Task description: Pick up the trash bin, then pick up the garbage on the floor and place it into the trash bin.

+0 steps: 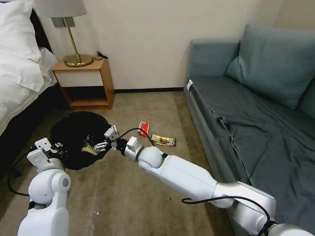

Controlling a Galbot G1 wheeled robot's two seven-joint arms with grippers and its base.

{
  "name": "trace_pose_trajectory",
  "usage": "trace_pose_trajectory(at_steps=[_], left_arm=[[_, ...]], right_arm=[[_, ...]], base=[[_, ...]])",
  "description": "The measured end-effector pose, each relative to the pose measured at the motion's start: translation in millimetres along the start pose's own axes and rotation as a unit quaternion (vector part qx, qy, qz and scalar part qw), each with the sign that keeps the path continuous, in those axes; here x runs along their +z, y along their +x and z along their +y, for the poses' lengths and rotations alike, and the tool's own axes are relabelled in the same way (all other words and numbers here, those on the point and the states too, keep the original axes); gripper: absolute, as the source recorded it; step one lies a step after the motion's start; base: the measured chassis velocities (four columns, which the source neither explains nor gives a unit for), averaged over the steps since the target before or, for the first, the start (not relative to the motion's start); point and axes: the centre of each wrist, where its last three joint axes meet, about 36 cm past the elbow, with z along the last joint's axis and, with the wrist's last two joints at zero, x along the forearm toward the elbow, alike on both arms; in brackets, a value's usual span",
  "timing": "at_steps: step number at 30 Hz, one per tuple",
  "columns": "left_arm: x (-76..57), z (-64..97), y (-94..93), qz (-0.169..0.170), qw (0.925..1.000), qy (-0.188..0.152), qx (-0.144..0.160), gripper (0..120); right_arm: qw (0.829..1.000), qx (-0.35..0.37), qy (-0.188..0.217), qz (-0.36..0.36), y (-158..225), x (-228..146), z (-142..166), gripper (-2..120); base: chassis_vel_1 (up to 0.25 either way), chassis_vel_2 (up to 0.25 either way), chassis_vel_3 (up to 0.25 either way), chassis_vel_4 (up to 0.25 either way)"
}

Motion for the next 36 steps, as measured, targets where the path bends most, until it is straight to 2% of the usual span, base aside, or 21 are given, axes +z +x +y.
trace_pose_trajectory(at_steps=[3, 4, 5, 7, 8, 10, 11, 12, 14, 15, 16, 18, 19, 21, 22, 24, 25, 27, 28, 30, 36], left_arm=[[0.6, -0.6, -0.4, 0.001, 1.0, 0.0, 0.0, 2], [1.4, -0.6, -1.3, 0.002, 1.0, 0.0, 0.0, 2], [1.4, -0.6, -1.3, 0.002, 1.0, 0.0, 0.0, 2], [1.8, -0.8, -3.4, 0.004, 1.0, 0.0, 0.0, 2], [1.8, -0.8, -3.4, 0.004, 1.0, 0.0, 0.0, 2], [0.5, -1.7, -4.7, 0.004, 1.0, -0.001, 0.004, 2], [0.5, -1.7, -4.7, 0.004, 1.0, -0.001, 0.004, 2], [-0.9, -1.2, -6.0, 0.005, 1.0, -0.004, 0.008, 2], [-1.2, -0.3, -7.1, 0.005, 0.9999, -0.005, 0.01, 2], [-1.5, 2.8, -9.6, 0.006, 0.9999, -0.008, 0.012, 2], [-1.5, 2.8, -9.6, 0.006, 0.9999, -0.008, 0.012, 2], [-0.6, 10.1, -15.4, 0.0, 0.9995, -0.007, 0.03, 2], [-0.6, 10.1, -15.4, 0.0, 0.9995, -0.007, 0.03, 2], [1.1, 14.0, -18.7, -0.005, 0.9989, -0.006, 0.046, 2], [1.1, 14.0, -18.7, -0.005, 0.9989, -0.006, 0.046, 2], [2.6, 18.4, -20.5, -0.006, 0.9972, -0.011, 0.074, 2], [2.6, 18.4, -20.5, -0.006, 0.9972, -0.011, 0.074, 2], [2.7, 22.1, -22.5, -0.007, 0.9949, -0.02, 0.098, 2], [2.7, 22.1, -22.5, -0.007, 0.9949, -0.02, 0.098, 2], [4.4, 22.5, -25.3, -0.007, 0.994, -0.022, 0.107, 2], [7.4, 20.4, -26.0, -0.007, 0.9939, -0.015, 0.109, 2]], right_arm=[[1.0, 0.019, 0.006, -0.015, -5, -15, -17, 100], [0.999, 0.036, 0.01, -0.028, -6, -27, -31, 100], [0.999, 0.036, 0.01, -0.028, -6, -27, -31, 100], [0.995, 0.078, 0.013, -0.053, -1, -48, -60, 100], [0.995, 0.078, 0.013, -0.053, -1, -48, -60, 100], [0.988, 0.138, 0.011, -0.074, 12, -65, -87, 100], [0.988, 0.138, 0.011, -0.074, 12, -65, -87, 100], [0.98, 0.183, 0.002, -0.08, 29, -68, -102, 100], [0.975, 0.207, -0.005, -0.08, 40, -68, -108, 100], [0.964, 0.251, -0.021, -0.08, 61, -66, -116, 100], [0.964, 0.251, -0.021, -0.08, 61, -66, -116, 100], [0.942, 0.323, -0.056, -0.075, 107, -63, -121, 100], [0.942, 0.323, -0.056, -0.075, 107, -63, -121, 100], [0.924, 0.369, -0.064, -0.081, 153, -59, -121, 100], [0.924, 0.369, -0.064, -0.081, 153, -59, -121, 100], [0.902, 0.419, -0.074, -0.068, 210, -35, -99, 100], [0.902, 0.419, -0.074, -0.068, 210, -35, -99, 100], [0.886, 0.454, -0.073, -0.059, 250, -12, -75, 100], [0.886, 0.454, -0.073, -0.059, 250, -12, -75, 100], [0.875, 0.476, -0.065, -0.058, 275, 1, -59, 100], [0.872, 0.485, -0.051, -0.047, 296, 15, -40, 100]], base=[[0.0, 0.0, 0.0, 0.0], [0.0, 0.0, 0.0, 0.0], [0.0, 0.0, 0.0, 0.0], [0.0, 0.0, 0.0, 0.0], [0.0, 0.0, 0.0, 0.0], [0.0, 0.0, 0.0, 0.0], [0.0, 0.0, 0.0, 0.0], [0.0, 0.0, 0.0, 0.0], [0.0, 0.0, 0.0, 0.0], [0.0, 0.0, 0.0, 0.0], [0.0, 0.0, 0.0, 0.0], [0.0, 0.0, 0.0, 0.0], [0.0, 0.0, 0.0, 0.0], [0.0, 0.0, 0.0, 0.0], [0.0, 0.0, 0.0, 0.0], [0.0, 0.0, 0.0, 0.0], [0.0, 0.0, 0.0, 0.0], [0.0, 0.0, 0.0, 0.0], [0.0, 0.0, 0.0, 0.0], [0.0, 0.0, 0.0, 0.0], [0.0, 0.0, 0.0, 0.0]])
